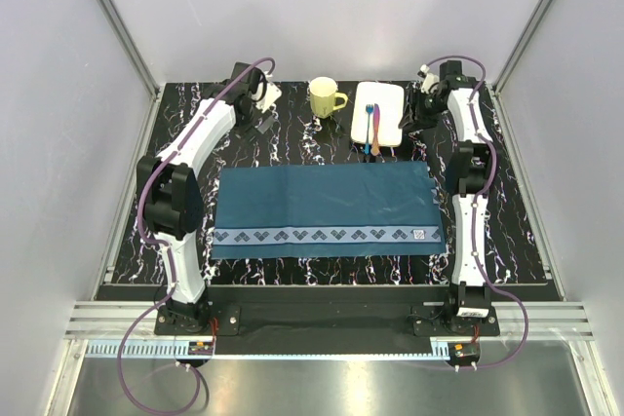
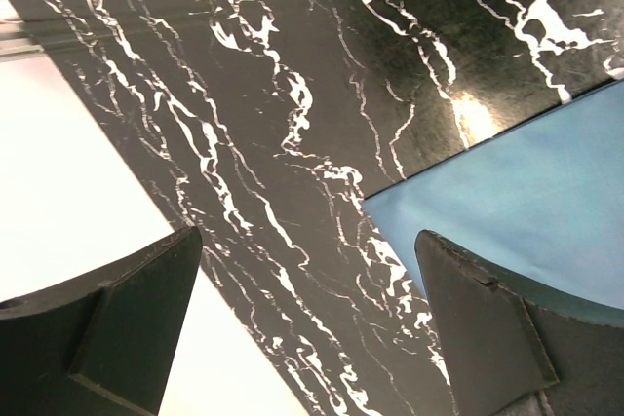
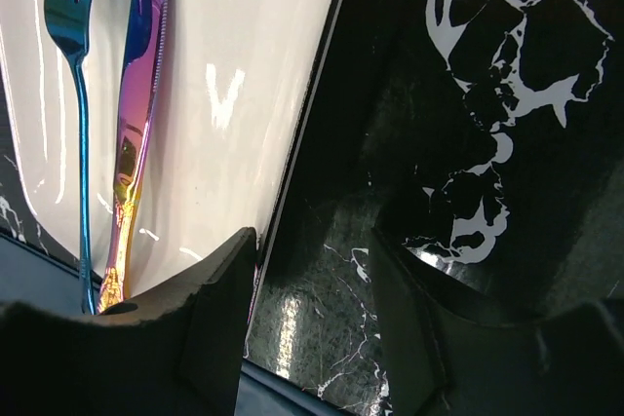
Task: Set the dinner table for one person
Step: Pick up the plate at the center of the board.
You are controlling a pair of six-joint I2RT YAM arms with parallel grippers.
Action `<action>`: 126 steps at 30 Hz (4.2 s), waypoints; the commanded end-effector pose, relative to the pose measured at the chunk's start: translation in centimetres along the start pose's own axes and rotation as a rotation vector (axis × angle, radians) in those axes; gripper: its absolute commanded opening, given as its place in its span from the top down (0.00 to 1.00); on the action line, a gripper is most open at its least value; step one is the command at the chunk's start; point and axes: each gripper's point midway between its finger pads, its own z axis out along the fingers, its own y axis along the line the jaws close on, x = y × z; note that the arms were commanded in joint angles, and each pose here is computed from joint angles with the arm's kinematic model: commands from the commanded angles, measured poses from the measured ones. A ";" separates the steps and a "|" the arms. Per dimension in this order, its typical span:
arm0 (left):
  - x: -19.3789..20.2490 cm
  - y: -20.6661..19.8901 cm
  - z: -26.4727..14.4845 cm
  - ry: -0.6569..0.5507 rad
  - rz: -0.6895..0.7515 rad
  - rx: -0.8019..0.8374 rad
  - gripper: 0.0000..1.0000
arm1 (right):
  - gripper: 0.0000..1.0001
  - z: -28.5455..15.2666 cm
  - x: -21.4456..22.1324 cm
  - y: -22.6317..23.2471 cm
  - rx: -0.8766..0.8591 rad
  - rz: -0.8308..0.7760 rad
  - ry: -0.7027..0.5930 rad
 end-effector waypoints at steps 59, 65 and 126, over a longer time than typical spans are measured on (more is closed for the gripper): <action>-2.6 1.4 -2.7 -0.045 0.042 -0.117 0.01 | 1.00 -2.2 -4.0 5.9 -0.222 -0.007 -0.123; -2.6 1.4 -2.8 -0.049 0.043 -0.114 0.01 | 1.00 -5.2 -6.2 7.7 -0.246 -0.059 -0.194; -3.1 0.1 -3.8 -0.045 0.113 -0.135 0.01 | 1.00 -4.8 -3.2 7.1 -0.501 0.106 -0.091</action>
